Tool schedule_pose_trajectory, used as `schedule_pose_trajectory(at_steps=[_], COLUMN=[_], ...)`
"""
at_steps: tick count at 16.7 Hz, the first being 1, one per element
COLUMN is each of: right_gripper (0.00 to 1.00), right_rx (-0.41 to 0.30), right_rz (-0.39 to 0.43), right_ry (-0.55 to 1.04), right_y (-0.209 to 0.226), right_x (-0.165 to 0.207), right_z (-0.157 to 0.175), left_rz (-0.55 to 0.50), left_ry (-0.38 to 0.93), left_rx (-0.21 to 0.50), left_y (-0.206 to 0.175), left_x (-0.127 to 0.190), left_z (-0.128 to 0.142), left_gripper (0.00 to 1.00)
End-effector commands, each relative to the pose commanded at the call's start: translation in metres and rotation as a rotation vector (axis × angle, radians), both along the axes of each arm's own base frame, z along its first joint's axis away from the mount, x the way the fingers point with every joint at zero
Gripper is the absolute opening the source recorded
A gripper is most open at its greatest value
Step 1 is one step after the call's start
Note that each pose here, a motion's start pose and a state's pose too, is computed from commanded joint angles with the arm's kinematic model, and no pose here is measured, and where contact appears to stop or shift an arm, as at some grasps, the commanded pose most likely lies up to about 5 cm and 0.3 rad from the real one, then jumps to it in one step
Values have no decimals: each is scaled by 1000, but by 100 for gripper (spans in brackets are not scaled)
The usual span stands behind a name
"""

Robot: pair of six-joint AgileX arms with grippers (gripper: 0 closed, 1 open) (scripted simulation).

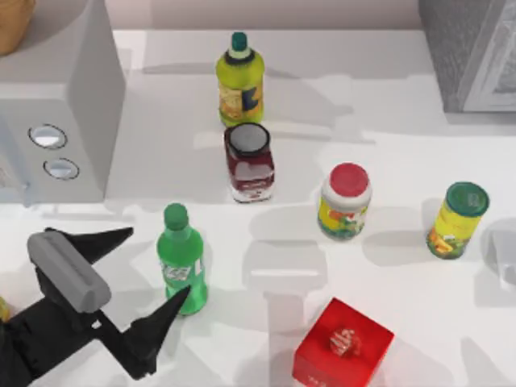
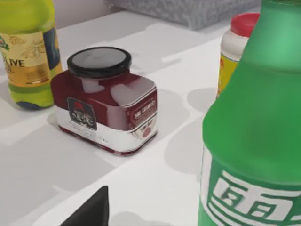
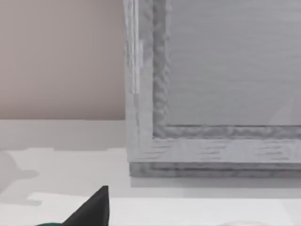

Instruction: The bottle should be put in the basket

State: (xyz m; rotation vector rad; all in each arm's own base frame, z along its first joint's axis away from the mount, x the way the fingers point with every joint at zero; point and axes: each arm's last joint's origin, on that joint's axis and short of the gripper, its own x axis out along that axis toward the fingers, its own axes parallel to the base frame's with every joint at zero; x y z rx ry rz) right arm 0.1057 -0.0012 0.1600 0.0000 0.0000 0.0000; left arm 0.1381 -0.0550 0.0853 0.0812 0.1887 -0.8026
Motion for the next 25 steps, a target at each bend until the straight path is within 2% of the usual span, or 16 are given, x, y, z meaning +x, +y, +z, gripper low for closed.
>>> schedule_pose_trajectory(at_steps=[2,3,8,17,25], right_gripper=[100,100,100,100,100], right_rx=[0,0,0,0,0], right_rz=[0,0,0,0,0], right_ry=[0,0,0,0,0], right_y=[0,0,0,0,0], right_x=[0,0,0,0,0], right_z=[0,0,0,0,0], left_rz=[0,-9,0,1,0], left_ry=[0,-51,2,0,0], left_rx=[0,-14,0,0,0], left_y=[0,-7,-11,-42,-49], left_x=[0,18,20,45,48], left_z=[0,4,-3,-12,-14], left_gripper=[100,100,100,100,100])
